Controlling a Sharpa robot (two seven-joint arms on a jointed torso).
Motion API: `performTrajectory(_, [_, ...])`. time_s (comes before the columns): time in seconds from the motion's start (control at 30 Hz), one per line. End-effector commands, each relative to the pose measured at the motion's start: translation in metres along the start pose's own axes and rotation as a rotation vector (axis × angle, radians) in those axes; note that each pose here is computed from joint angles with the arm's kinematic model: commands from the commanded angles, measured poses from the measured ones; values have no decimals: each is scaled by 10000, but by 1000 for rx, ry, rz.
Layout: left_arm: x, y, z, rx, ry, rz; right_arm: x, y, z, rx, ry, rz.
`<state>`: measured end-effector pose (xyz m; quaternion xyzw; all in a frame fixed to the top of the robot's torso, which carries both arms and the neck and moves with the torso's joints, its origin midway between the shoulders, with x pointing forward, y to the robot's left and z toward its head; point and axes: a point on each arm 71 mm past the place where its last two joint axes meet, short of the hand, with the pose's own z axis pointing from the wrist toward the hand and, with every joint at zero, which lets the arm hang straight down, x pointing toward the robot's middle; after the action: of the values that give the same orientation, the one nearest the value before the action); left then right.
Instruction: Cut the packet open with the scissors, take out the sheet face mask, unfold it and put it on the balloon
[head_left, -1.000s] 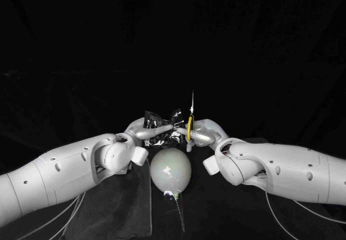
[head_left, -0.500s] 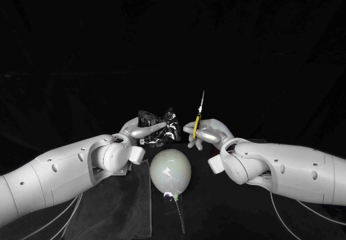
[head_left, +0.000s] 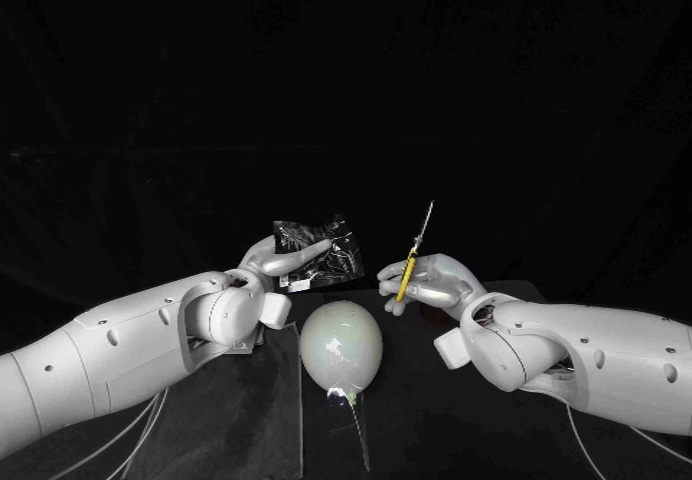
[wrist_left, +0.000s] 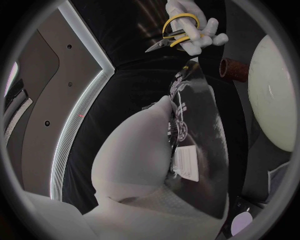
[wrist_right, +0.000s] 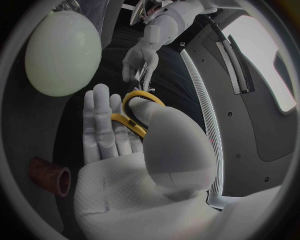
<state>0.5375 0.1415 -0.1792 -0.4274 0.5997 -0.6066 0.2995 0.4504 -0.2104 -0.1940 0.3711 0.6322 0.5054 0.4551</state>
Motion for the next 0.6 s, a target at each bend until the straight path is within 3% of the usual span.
performTrajectory(0.03, [31, -37, 31, 41, -15, 4, 61, -29, -88, -3, 82, 11])
performTrajectory(0.3, [84, -35, 64, 43, 2, 12, 52, -231, -280, 76, 137, 12])
performTrajectory(0.6, [144, -30, 68, 34, 65, 0, 77, -301, -367, 114, 190, 2])
